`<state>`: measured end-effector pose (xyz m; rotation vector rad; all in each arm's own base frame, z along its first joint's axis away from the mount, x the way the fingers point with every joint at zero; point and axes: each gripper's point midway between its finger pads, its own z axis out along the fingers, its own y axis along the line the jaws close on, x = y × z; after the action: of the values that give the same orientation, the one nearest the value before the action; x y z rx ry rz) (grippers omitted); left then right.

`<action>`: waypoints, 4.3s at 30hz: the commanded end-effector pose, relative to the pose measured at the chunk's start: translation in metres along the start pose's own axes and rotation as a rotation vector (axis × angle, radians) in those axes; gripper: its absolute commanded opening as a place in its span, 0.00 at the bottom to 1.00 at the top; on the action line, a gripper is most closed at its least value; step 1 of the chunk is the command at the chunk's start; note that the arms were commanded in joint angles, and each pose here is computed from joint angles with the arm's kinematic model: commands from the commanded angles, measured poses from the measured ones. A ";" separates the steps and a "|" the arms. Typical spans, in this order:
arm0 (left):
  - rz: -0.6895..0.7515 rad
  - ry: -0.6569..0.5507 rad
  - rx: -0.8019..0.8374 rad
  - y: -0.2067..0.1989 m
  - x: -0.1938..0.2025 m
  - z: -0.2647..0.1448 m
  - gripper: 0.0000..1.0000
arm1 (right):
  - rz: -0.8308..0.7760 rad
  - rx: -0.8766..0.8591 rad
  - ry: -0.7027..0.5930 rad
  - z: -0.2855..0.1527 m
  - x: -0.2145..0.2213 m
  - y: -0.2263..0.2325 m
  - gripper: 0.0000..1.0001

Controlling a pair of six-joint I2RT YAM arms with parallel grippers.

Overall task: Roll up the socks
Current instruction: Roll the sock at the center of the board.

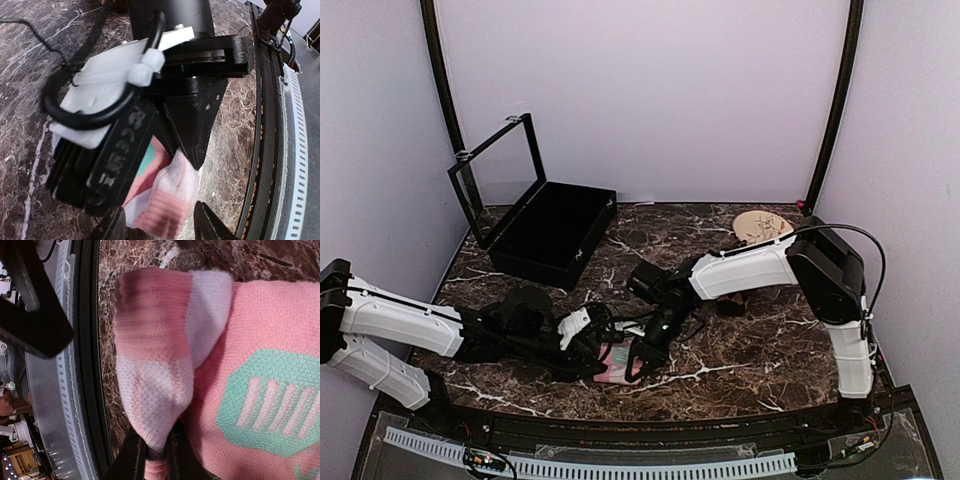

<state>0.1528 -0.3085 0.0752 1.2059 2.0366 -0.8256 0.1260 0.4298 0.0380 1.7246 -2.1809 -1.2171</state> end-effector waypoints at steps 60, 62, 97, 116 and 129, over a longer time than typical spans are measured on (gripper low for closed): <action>-0.093 0.225 0.244 -0.021 0.032 0.032 0.19 | 0.103 0.011 -0.067 -0.019 0.008 -0.021 0.38; -0.112 0.224 0.254 -0.019 0.030 0.032 0.19 | 0.106 0.030 -0.085 -0.023 0.007 -0.025 0.38; -0.453 0.328 0.486 -0.019 0.043 0.037 0.16 | -0.150 0.622 -0.307 -0.072 0.015 -0.025 0.37; -0.555 0.388 0.532 -0.015 0.053 0.040 0.14 | -0.409 0.671 -0.242 -0.031 0.000 0.024 0.46; -0.562 0.397 0.558 -0.017 0.055 0.040 0.14 | -0.472 0.656 -0.170 -0.005 -0.007 0.023 0.49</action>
<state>0.1321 -0.3306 0.0311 1.1722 2.5013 -1.6632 0.1165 0.4241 0.0576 2.5316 -2.5916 -0.7691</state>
